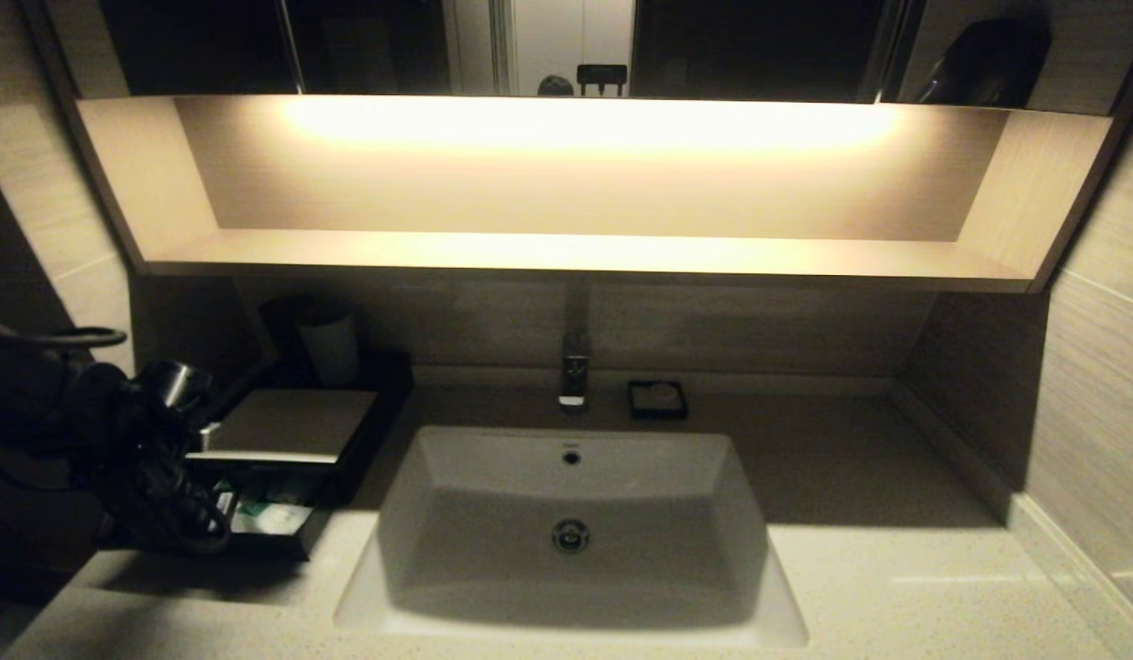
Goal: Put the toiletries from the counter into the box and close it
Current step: Close the drawer
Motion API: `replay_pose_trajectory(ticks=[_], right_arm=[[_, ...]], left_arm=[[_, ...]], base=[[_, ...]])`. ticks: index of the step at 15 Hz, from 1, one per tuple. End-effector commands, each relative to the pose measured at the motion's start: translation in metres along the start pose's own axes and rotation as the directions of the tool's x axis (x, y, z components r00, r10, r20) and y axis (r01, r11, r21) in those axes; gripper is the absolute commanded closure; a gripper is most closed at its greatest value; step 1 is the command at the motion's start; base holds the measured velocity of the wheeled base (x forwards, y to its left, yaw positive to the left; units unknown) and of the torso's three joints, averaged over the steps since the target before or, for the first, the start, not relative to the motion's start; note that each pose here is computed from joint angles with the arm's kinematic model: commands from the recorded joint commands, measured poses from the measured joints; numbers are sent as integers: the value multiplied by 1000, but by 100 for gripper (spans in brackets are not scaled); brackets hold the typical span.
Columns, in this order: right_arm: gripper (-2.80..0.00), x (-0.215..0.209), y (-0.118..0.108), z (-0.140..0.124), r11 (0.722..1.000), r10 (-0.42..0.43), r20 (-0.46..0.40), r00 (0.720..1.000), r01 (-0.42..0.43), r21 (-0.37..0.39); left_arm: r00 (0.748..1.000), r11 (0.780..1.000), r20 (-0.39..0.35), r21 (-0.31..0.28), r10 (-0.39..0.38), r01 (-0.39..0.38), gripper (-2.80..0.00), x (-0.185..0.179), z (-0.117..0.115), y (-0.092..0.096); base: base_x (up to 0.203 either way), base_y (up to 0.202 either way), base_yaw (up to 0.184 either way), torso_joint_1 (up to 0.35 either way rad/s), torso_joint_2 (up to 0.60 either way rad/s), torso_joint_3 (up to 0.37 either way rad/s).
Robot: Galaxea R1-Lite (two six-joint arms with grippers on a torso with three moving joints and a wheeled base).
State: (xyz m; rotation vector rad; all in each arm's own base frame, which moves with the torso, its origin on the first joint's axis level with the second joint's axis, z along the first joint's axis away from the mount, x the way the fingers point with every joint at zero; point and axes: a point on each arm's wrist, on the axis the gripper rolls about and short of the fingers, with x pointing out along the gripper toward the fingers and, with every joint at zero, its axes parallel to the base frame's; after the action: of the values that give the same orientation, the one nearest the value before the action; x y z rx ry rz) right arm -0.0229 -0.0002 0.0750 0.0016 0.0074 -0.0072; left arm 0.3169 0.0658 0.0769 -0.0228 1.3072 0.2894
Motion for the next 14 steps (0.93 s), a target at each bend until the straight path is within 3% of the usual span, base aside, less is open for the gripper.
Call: replay_pose_trajectory(ticks=[1,14], right_arm=[[0,0,0,0,1000,0,0,1000,0,0],[0,0,0,0,1000,0,0,1000,0,0]], left_arm=[[1000,1000,2,-2,0,0,0,1,2,0],[998,999,64,-41,-1,3,0,3,18,-2]], base=[[0,0,0,0,0,0],[0,0,0,0,0,0]])
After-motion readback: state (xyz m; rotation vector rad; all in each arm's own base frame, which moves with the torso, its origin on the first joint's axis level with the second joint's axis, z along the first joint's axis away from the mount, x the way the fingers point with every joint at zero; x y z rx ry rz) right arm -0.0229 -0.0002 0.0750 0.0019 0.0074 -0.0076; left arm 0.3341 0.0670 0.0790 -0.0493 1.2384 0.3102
